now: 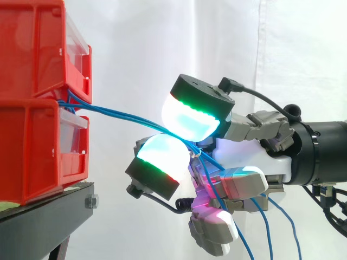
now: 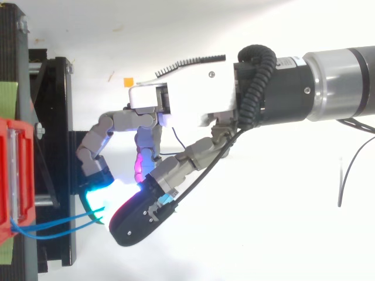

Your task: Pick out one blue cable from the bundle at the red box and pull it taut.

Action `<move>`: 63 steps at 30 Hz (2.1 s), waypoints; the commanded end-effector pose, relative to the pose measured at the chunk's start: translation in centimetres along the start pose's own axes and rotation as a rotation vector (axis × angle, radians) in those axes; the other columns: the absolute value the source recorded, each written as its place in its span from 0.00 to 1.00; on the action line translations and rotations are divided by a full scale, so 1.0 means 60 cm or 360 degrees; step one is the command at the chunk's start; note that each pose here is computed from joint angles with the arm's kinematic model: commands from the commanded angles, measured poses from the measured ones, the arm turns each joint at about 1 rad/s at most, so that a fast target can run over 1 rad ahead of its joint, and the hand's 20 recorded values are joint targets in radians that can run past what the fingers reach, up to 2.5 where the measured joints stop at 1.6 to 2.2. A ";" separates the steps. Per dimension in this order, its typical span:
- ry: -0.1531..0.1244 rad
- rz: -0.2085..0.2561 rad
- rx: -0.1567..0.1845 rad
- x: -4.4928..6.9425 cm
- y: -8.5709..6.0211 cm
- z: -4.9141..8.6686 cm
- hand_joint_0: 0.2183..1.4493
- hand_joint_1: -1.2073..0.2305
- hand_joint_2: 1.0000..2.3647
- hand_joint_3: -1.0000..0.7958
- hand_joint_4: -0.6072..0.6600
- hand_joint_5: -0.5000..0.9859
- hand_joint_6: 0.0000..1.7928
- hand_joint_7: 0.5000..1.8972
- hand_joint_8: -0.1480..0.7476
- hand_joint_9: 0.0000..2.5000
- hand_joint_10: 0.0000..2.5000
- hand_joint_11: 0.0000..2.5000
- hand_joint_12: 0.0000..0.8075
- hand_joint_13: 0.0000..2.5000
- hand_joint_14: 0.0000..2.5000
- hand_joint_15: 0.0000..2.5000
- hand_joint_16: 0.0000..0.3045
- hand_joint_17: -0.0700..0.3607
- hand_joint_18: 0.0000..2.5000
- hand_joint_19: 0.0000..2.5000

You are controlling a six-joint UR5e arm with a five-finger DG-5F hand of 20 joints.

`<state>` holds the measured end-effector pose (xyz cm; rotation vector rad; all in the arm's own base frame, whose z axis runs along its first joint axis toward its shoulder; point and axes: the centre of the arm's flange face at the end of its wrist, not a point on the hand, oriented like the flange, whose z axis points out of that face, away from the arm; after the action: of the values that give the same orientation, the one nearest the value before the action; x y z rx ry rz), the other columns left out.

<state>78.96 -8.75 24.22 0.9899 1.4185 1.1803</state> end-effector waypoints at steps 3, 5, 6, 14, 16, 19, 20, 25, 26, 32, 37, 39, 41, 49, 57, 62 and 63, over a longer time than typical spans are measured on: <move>-0.0003 0.0004 -0.0003 -0.002 0.000 0.000 0.34 0.29 0.01 0.43 0.53 0.27 0.50 0.40 0.55 0.60 0.01 0.35 0.52 0.51 0.01 0.28 0.18 0.44 0.41 0.33; -0.0002 0.0002 0.0000 -0.004 -0.001 -0.001 0.35 0.27 0.01 0.43 0.53 0.27 0.51 0.40 0.55 0.60 0.01 0.35 0.52 0.51 0.01 0.28 0.18 0.44 0.41 0.32; -0.0002 0.0002 0.0000 -0.004 -0.001 -0.001 0.36 0.23 0.01 0.44 0.53 0.27 0.51 0.38 0.55 0.59 0.01 0.35 0.52 0.51 0.01 0.28 0.18 0.44 0.41 0.32; 0.0000 -0.0001 -0.0001 0.000 0.000 0.000 0.45 0.21 0.00 0.31 0.44 0.27 0.51 0.43 0.53 0.59 0.01 0.36 0.50 0.50 0.01 0.28 0.17 0.43 0.40 0.31; -0.0002 0.0001 0.0000 0.000 0.000 0.000 0.46 0.21 0.00 0.28 0.41 0.27 0.51 0.45 0.53 0.60 0.01 0.35 0.50 0.51 0.01 0.28 0.17 0.43 0.40 0.31; -0.0002 -0.0001 0.0000 -0.002 0.000 0.000 0.45 0.21 0.00 0.28 0.41 0.27 0.51 0.44 0.53 0.60 0.01 0.35 0.50 0.51 0.01 0.28 0.17 0.43 0.40 0.31; 0.0000 -0.0001 -0.0001 0.000 0.000 0.000 0.45 0.21 0.00 0.28 0.41 0.27 0.51 0.44 0.53 0.60 0.01 0.35 0.49 0.51 0.01 0.28 0.17 0.43 0.40 0.31; -0.0002 -0.0001 0.0000 -0.004 -0.001 -0.001 0.44 0.22 0.00 0.28 0.42 0.27 0.52 0.43 0.53 0.60 0.01 0.35 0.49 0.51 0.01 0.28 0.17 0.43 0.40 0.31; -0.0002 -0.0001 0.0000 -0.004 -0.001 -0.001 0.44 0.22 0.00 0.28 0.42 0.27 0.52 0.43 0.53 0.60 0.01 0.35 0.49 0.51 0.01 0.28 0.17 0.43 0.40 0.31; -0.0007 0.0002 0.0001 -0.002 0.000 0.000 0.43 0.22 0.00 0.28 0.41 0.27 0.52 0.42 0.53 0.60 0.01 0.35 0.49 0.51 0.01 0.28 0.17 0.43 0.40 0.31; -0.0004 0.0004 0.0003 -0.004 0.000 -0.001 0.46 0.21 0.00 0.28 0.35 0.27 0.52 0.44 0.51 0.61 0.01 0.36 0.48 0.51 0.01 0.28 0.16 0.42 0.40 0.30; -0.0006 0.0002 0.0003 -0.006 0.000 -0.002 0.47 0.21 0.00 0.28 0.31 0.27 0.52 0.45 0.51 0.61 0.01 0.36 0.48 0.51 0.01 0.28 0.16 0.41 0.39 0.31; -0.0004 0.0002 0.0003 -0.004 0.000 -0.001 0.48 0.21 0.00 0.28 0.28 0.28 0.52 0.47 0.50 0.61 0.01 0.36 0.47 0.51 0.01 0.28 0.15 0.41 0.39 0.31; -0.0003 -0.0001 -0.0003 -0.002 0.002 0.000 0.50 0.19 0.00 0.28 0.12 0.28 0.52 0.49 0.45 0.62 0.01 0.36 0.44 0.51 0.01 0.28 0.15 0.40 0.39 0.30; -0.0003 -0.0001 -0.0003 -0.004 0.002 0.000 0.48 0.18 0.00 0.28 0.16 0.27 0.52 0.46 0.45 0.62 0.01 0.35 0.44 0.51 0.01 0.28 0.15 0.40 0.39 0.30; -0.0005 -0.0002 -0.0005 -0.003 0.002 0.001 0.42 0.19 0.00 0.28 0.30 0.28 0.51 0.43 0.46 0.62 0.01 0.35 0.45 0.51 0.01 0.28 0.15 0.40 0.38 0.30; -0.0005 -0.0002 -0.0005 -0.003 0.002 0.001 0.41 0.19 0.00 0.28 0.31 0.28 0.51 0.43 0.46 0.62 0.01 0.35 0.46 0.51 0.01 0.29 0.15 0.40 0.38 0.30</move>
<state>78.98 -8.96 24.33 0.9892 1.4153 1.1790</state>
